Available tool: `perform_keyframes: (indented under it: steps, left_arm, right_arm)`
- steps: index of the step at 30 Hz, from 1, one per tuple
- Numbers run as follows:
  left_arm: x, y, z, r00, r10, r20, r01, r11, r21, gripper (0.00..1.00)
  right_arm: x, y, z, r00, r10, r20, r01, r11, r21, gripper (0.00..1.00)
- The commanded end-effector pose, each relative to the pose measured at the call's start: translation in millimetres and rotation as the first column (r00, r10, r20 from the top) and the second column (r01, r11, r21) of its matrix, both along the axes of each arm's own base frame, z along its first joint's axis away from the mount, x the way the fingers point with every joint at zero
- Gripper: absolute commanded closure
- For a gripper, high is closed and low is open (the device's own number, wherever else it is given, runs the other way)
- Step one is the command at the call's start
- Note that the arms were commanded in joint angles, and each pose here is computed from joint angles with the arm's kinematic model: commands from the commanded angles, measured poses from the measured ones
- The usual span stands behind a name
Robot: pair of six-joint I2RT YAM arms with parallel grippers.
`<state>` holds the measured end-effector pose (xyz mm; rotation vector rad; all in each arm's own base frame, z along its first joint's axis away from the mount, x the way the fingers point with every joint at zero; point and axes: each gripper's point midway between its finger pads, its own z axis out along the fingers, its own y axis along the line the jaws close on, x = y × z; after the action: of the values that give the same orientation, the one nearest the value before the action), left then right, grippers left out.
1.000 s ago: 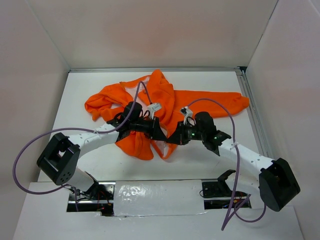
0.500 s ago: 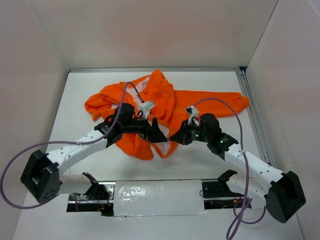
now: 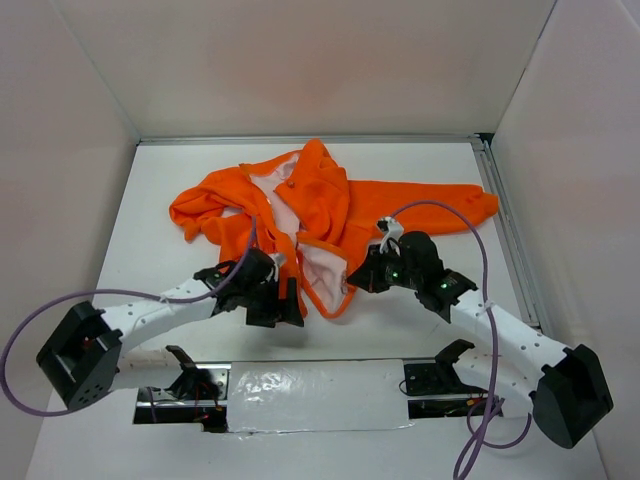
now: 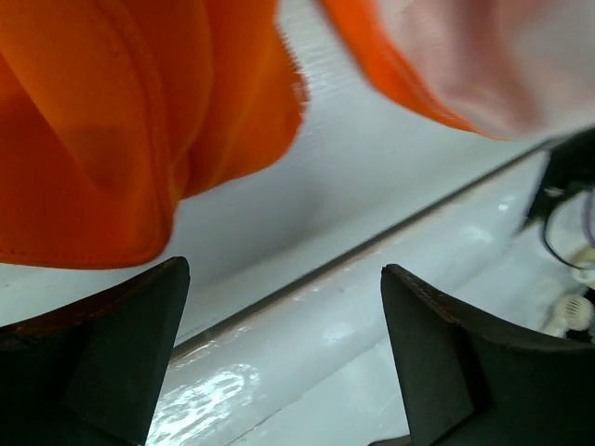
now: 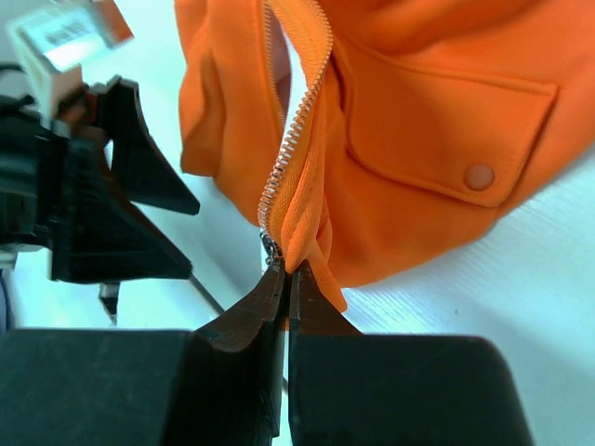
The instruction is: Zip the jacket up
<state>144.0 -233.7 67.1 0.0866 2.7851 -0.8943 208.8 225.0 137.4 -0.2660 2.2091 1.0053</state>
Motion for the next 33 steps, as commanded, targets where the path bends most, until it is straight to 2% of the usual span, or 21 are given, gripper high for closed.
perform_keyframes:
  steps: [1,4,6,10,13,15,19,21,23,26,27,28,30,32,33]
  left_arm:
    - [8.5,4.9,-11.1,0.992,0.118,-0.037,-0.112,0.986,0.122,0.04]
    - [19.1,-3.4,-9.6,0.975,0.205,-0.087,-0.19,0.969,0.16,0.05]
    - [21.0,0.7,-18.9,0.959,0.259,-0.118,-0.227,0.946,0.232,0.06]
    - [35.7,0.8,-21.9,0.907,0.399,-0.132,-0.337,0.878,0.341,0.07]
    - [40.6,-3.0,-27.9,0.893,0.426,-0.146,-0.343,0.853,0.393,0.07]
    - [44.5,8.6,-42.4,0.872,0.476,-0.115,-0.369,0.793,0.484,0.07]
    - [48.9,11.2,-56.4,0.844,0.531,-0.074,-0.395,0.71,0.583,0.11]
    - [53.3,8.4,-60.3,0.844,0.532,-0.067,-0.395,0.701,0.594,0.13]
    - [54.3,5.9,-69.1,0.849,0.523,-0.07,-0.378,0.696,0.611,0.2]
    - [55.4,-1.7,-75.6,0.865,0.494,-0.092,-0.347,0.718,0.603,0.42]
    - [55.1,-6.3,-76.6,0.874,0.474,-0.104,-0.332,0.74,0.584,0.53]
    - [56.0,-9.1,-76.8,0.881,0.461,-0.109,-0.325,0.756,0.568,0.59]
    - [52.6,-10.7,-77.3,0.901,0.417,-0.122,-0.293,0.789,0.541,0.71]
    - [53.0,-18.6,-68.5,0.92,0.372,-0.124,-0.274,0.836,0.476,0.78]
    - [54.6,-24.3,-59.3,0.936,0.332,-0.114,-0.256,0.869,0.424,0.93]
  right_arm:
    - [2.5,-6.1,-10.3,0.999,-0.029,-0.013,0.029,0.999,-0.033,1.0]
    - [2.0,-8.4,-13.1,0.999,-0.041,-0.019,0.04,0.998,-0.043,1.0]
    - [2.8,-10.9,-13.3,0.998,-0.061,-0.016,0.06,0.997,-0.05,1.0]
    - [5.6,-17.3,-13.7,0.994,-0.107,-0.018,0.106,0.991,-0.078,1.0]
    - [4.8,-18.9,-14.8,0.992,-0.12,-0.023,0.118,0.99,-0.078,1.0]
    - [5.3,-19.8,-15.5,0.991,-0.133,-0.027,0.13,0.988,-0.079,1.0]
    - [5.3,-21.4,-16.3,0.988,-0.149,-0.031,0.146,0.986,-0.084,1.0]
    - [4.8,-21.7,-15.5,0.988,-0.15,-0.03,0.147,0.986,-0.082,1.0]
    - [4.5,-22.2,-16.1,0.988,-0.154,-0.031,0.151,0.985,-0.082,1.0]
    - [4.8,-24.4,-17.3,0.986,-0.165,-0.032,0.162,0.983,-0.09,1.0]
    - [5.0,-24.2,-17.0,0.986,-0.166,-0.032,0.162,0.983,-0.089,1.0]
    - [5.0,-24.1,-17.4,0.985,-0.167,-0.034,0.163,0.983,-0.089,1.0]
    - [6.0,-23.2,-16.0,0.986,-0.164,-0.031,0.161,0.983,-0.087,1.0]
    - [5.4,-22.5,-18.8,0.987,-0.159,-0.037,0.155,0.984,-0.089,1.0]
    - [6.4,-20.7,-17.8,0.987,-0.154,-0.033,0.151,0.985,-0.084,1.0]
